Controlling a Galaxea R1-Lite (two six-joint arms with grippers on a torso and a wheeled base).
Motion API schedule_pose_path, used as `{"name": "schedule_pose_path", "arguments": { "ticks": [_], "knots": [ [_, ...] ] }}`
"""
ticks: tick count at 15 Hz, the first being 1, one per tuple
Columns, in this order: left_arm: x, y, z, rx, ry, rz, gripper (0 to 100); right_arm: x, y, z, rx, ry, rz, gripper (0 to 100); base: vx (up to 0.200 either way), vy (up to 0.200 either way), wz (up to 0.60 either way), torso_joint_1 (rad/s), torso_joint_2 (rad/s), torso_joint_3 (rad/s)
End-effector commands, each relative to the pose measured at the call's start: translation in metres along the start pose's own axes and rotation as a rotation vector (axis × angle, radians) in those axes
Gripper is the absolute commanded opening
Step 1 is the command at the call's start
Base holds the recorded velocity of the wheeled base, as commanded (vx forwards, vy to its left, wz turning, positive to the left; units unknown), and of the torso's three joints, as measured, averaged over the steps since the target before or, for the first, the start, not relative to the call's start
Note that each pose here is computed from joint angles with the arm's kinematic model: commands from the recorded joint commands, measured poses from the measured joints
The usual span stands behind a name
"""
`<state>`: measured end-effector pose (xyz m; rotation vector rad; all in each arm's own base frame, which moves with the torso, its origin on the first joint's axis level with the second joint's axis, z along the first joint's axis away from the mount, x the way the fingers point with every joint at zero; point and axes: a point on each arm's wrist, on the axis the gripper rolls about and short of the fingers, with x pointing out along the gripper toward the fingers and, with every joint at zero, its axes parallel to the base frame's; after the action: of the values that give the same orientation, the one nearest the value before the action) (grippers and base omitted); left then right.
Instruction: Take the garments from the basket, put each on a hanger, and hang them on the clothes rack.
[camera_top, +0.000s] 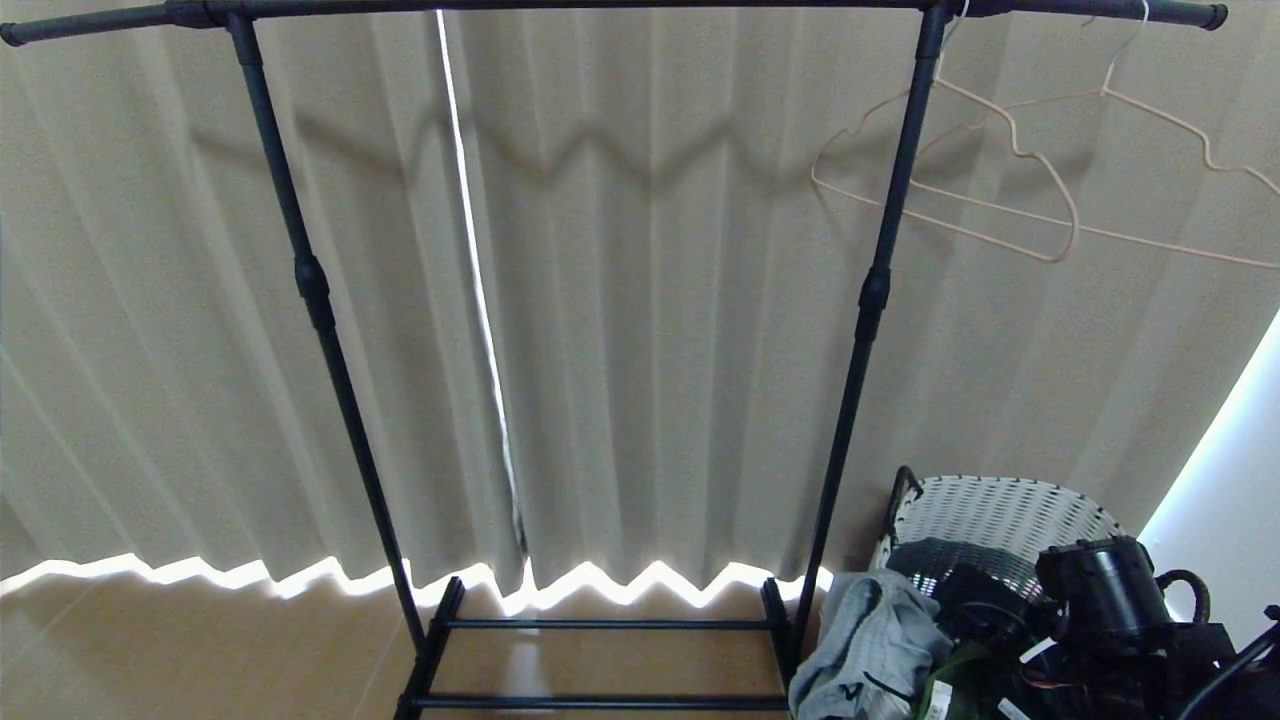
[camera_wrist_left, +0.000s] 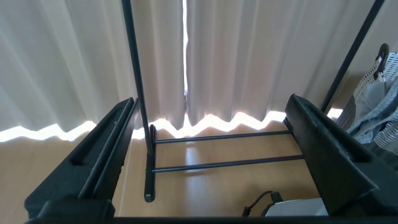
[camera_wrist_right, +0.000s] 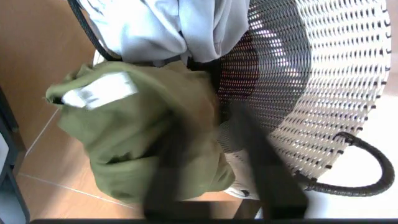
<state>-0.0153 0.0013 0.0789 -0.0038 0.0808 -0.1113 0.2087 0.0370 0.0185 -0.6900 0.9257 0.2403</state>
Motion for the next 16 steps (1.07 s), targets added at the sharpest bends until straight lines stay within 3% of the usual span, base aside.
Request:
{"name": "schedule_pose_path", "arguments": {
  "ticks": [1,5,6,7,8,12,14,16],
  "knots": [
    [0.000,0.000,0.000,0.000,-0.001,0.000,100,-0.009,0.000,-0.005,0.012,-0.037,-0.022,0,0.000,0.000,0.00,0.000,0.00,0.000],
    [0.000,0.000,0.000,0.000,-0.001,0.000,100,-0.047,-0.014,-0.015,0.095,-0.217,-0.169,0,0.000,0.000,0.00,0.000,0.00,0.000],
    [0.000,0.000,0.000,0.000,-0.001,0.000,100,-0.067,-0.026,-0.016,0.144,-0.298,-0.245,0,0.000,0.000,0.00,0.000,0.00,0.000],
    [0.000,0.000,0.000,0.000,-0.001,0.001,100,-0.069,-0.027,-0.016,0.148,-0.309,-0.253,0,0.000,0.000,0.00,0.000,0.00,0.000],
    [0.000,0.000,0.000,0.000,-0.001,0.000,100,-0.097,-0.039,-0.015,0.198,-0.435,-0.348,0,0.000,0.000,0.00,0.000,0.00,0.000],
    [0.000,0.000,0.000,0.000,-0.001,0.000,100,-0.147,-0.061,0.000,0.260,-0.708,-0.479,0,0.000,0.000,0.00,0.000,0.00,0.000],
    [0.000,0.000,0.000,0.000,-0.001,0.000,100,-0.160,-0.069,0.007,0.299,-0.782,-0.504,0,0.000,0.000,0.00,0.000,0.00,0.000],
    [0.000,0.000,0.000,-0.002,-0.001,0.001,100,-0.165,-0.067,0.005,0.316,-0.796,-0.503,0,0.000,0.000,0.00,0.000,0.00,0.000]
  ]
}}
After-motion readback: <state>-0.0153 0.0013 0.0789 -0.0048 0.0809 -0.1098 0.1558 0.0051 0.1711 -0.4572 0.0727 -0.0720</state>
